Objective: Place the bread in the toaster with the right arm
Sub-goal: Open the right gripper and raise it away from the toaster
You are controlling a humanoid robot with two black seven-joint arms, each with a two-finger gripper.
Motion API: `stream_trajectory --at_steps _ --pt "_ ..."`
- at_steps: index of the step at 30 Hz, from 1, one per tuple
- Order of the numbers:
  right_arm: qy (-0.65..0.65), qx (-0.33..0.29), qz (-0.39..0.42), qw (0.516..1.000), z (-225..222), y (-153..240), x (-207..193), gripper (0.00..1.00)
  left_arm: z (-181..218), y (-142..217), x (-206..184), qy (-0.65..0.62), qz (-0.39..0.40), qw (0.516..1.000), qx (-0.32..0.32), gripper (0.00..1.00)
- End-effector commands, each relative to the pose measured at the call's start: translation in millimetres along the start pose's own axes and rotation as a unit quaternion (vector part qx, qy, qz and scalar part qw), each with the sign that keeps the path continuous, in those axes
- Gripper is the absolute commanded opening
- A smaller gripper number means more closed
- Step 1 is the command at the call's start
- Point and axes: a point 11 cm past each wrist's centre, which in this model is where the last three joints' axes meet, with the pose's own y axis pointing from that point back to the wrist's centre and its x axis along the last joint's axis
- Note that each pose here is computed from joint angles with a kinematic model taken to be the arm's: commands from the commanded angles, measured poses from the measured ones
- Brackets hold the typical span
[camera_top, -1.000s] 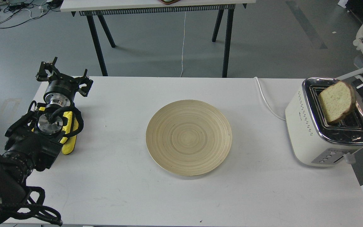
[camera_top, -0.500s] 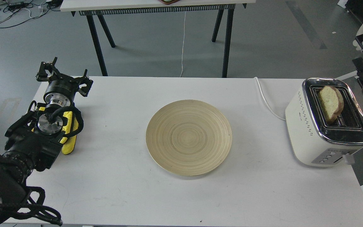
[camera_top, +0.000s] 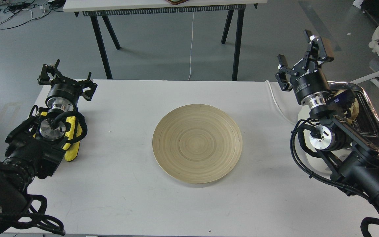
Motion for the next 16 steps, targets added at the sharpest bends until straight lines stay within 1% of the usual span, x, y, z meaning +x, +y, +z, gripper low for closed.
stream_trajectory --at_steps 1,4,16 --pt "-0.097 -0.006 -0.007 0.995 27 3 -10 0.98 0 0 0 0.000 0.000 1.000 0.000 1.00" --pt "-0.132 -0.002 -0.005 0.991 30 4 -8 0.98 0 0 0 0.000 0.000 1.000 0.000 1.00" --pt "-0.131 -0.009 0.020 0.991 39 7 -7 0.98 0 0 0 0.000 0.000 1.000 0.000 1.00"
